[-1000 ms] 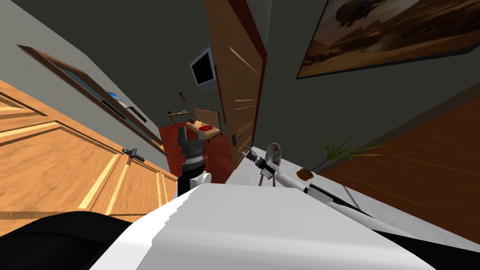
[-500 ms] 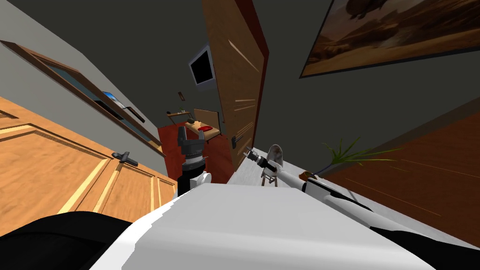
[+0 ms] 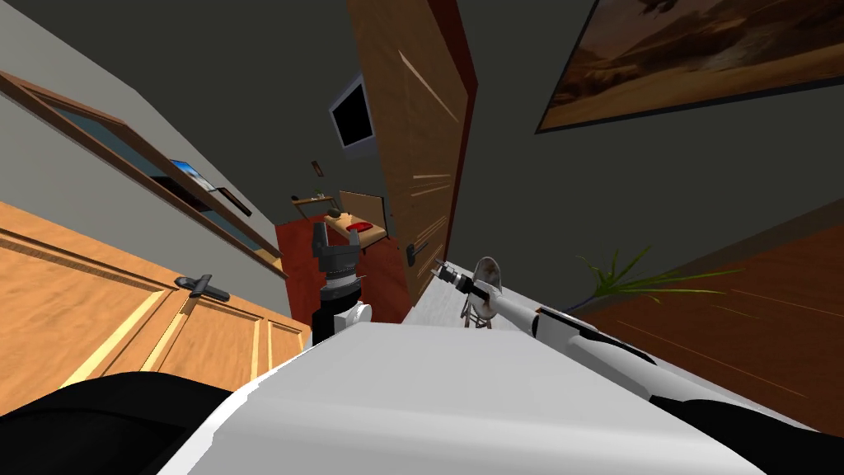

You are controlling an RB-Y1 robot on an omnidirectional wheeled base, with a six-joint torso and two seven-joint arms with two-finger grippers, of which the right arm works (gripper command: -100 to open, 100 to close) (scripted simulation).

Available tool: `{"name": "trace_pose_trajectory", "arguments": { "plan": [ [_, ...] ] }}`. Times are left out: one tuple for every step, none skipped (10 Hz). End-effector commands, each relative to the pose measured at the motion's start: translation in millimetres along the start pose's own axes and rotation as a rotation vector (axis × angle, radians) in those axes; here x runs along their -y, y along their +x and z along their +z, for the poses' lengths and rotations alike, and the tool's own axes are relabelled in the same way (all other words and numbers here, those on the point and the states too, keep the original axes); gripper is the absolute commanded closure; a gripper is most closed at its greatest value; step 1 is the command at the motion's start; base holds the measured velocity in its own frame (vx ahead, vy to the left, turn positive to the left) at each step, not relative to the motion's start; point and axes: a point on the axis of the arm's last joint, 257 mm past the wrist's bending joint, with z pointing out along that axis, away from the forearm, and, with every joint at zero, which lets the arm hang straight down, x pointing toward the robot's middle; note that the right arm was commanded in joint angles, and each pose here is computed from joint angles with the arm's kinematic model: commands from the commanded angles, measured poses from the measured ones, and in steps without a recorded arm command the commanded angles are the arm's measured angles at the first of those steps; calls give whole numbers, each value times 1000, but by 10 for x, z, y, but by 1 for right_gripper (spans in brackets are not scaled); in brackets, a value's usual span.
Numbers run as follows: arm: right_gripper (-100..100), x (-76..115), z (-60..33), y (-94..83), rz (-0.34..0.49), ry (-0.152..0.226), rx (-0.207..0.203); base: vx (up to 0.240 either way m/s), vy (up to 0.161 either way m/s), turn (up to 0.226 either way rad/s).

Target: Push the door open

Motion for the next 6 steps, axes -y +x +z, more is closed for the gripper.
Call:
{"name": "trace_pose_trajectory", "arguments": {
  "plan": [
    [-100,46,-33,-79,-6,24,1,109,19,1],
    [-100,78,-68,-138,-11,44,2,112,12,1],
    [-100,109,-107,-207,-18,65,3,127,17,4],
    [-100,128,-135,-254,-23,79,5,120,5,1],
    [-100,155,-181,-332,-31,102,7,135,-2,4],
    [-100,166,-203,-370,-35,112,9,120,-2,3]
  ]
}}
